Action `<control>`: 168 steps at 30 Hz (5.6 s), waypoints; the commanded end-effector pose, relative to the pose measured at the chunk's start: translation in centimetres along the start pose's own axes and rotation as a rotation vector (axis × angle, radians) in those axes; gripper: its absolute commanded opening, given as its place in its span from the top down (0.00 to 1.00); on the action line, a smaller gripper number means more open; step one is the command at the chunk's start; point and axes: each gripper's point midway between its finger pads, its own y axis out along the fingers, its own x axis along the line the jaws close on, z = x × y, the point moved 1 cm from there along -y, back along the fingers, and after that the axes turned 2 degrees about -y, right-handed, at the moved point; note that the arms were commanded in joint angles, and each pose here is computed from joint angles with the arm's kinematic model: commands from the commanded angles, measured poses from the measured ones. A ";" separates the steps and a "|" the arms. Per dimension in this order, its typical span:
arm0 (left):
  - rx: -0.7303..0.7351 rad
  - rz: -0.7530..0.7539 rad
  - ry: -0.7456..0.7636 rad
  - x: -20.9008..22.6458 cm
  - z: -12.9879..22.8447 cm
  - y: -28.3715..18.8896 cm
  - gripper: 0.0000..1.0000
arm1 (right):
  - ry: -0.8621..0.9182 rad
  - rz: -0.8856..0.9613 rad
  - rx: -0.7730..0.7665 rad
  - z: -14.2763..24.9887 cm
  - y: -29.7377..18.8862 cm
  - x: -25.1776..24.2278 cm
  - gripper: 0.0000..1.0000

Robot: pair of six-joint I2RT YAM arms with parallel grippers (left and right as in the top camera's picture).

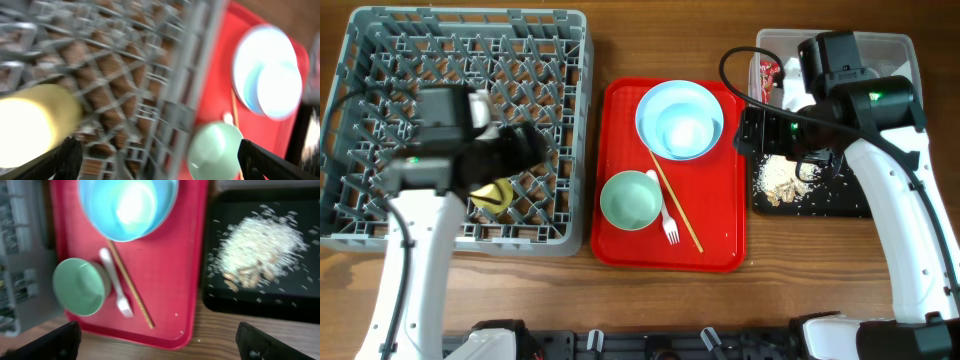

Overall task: Sort waste into correct bins and load items into the dishwasher rack
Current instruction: 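Reach the left gripper to the green bowl on the red tray, then carry the green bowl with the left gripper and place it in the rack, then reach the left gripper to the light-blue bowl on the plate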

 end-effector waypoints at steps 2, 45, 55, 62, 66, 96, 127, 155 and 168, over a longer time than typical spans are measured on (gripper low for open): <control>0.073 0.115 0.209 -7.0 3.4 1.0 0.00 | 0.221 0.074 -0.061 -1.1 -1.2 -3.1 0.00; 0.440 0.002 0.621 -13.3 18.7 15.1 0.76 | 0.269 0.031 -0.057 -1.3 -1.4 -4.0 0.00; 0.447 -0.005 0.621 -12.9 18.9 15.3 0.79 | 0.270 0.031 -0.055 -1.2 -1.4 -4.0 0.00; 0.452 -0.008 0.620 -12.6 19.2 15.4 0.95 | 0.270 0.031 -0.054 -1.2 -1.4 -4.0 0.00; 0.423 0.018 0.621 -13.8 18.3 14.7 0.96 | 0.270 0.032 -0.053 -1.2 -1.4 -4.0 0.00; -0.250 0.887 0.214 -5.4 -19.0 5.3 0.96 | 0.270 0.032 -0.054 -1.2 -1.4 -4.0 0.00; -0.253 0.770 -0.148 7.1 -20.4 2.1 0.00 | 0.269 0.034 -0.050 -1.1 -1.4 -4.0 0.00; 0.014 0.157 0.782 -25.8 10.1 19.6 0.24 | 0.511 0.247 -0.117 -1.2 -3.1 -12.6 0.00; 0.063 0.035 0.817 -23.0 11.0 21.7 0.91 | 0.511 0.248 -0.111 -1.0 -3.1 -12.6 0.00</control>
